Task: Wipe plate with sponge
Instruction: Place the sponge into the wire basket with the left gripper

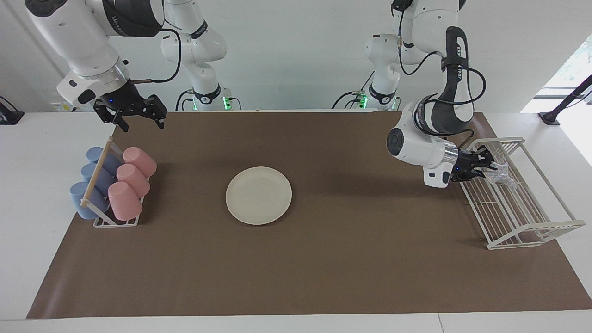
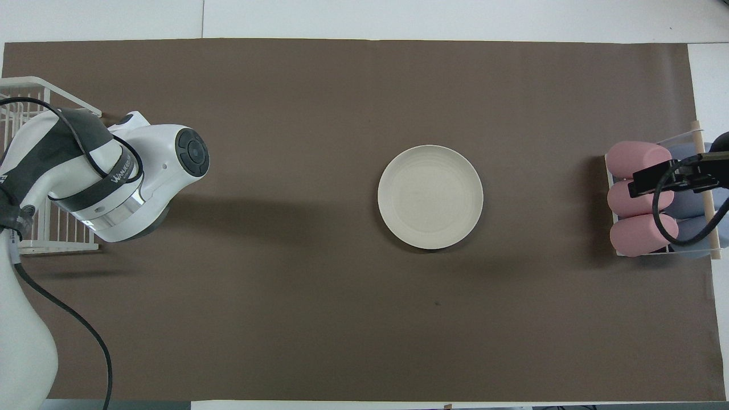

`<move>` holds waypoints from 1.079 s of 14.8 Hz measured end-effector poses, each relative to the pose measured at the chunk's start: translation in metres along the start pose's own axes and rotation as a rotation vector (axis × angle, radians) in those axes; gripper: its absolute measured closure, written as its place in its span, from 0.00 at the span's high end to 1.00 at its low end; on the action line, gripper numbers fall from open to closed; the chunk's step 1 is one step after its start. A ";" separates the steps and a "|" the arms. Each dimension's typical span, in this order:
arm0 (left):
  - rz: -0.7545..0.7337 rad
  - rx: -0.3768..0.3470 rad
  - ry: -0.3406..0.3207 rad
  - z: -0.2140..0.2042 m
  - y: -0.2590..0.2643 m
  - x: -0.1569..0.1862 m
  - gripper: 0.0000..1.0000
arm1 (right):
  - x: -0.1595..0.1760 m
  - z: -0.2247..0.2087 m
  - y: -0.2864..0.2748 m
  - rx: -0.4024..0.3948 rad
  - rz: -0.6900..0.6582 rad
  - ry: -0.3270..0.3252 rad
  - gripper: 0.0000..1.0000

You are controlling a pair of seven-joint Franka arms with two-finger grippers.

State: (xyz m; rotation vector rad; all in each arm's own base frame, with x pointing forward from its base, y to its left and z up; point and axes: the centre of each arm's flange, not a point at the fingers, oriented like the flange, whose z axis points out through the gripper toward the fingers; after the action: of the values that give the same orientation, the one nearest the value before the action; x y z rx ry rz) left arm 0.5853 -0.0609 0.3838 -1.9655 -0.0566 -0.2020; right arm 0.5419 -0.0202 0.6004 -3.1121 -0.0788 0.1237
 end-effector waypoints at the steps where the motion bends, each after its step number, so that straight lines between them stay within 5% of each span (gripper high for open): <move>1: 0.000 -0.003 0.002 0.000 0.000 0.000 0.64 | 0.000 0.000 0.000 0.000 0.000 0.000 1.00; 4: -0.001 -0.004 0.002 0.001 0.000 0.001 0.96 | 0.000 0.000 0.000 0.000 -0.001 0.000 1.00; 5: -0.002 -0.005 0.002 0.001 0.000 0.001 1.00 | 0.000 0.000 -0.001 0.000 -0.001 0.000 1.00; 10: -0.020 -0.036 -0.013 0.003 -0.006 0.003 1.00 | 0.000 0.000 -0.001 0.000 -0.002 0.000 1.00; 16: -0.077 -0.347 -0.178 -0.016 -0.066 0.014 1.00 | 0.000 0.000 0.001 -0.013 -0.001 -0.001 1.00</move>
State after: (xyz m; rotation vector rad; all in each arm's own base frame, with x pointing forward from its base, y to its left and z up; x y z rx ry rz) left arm 0.5880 -0.0508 0.4522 -2.3263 -0.2261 -0.0900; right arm 0.5419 -0.0207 0.6004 -3.1253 -0.0820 0.1256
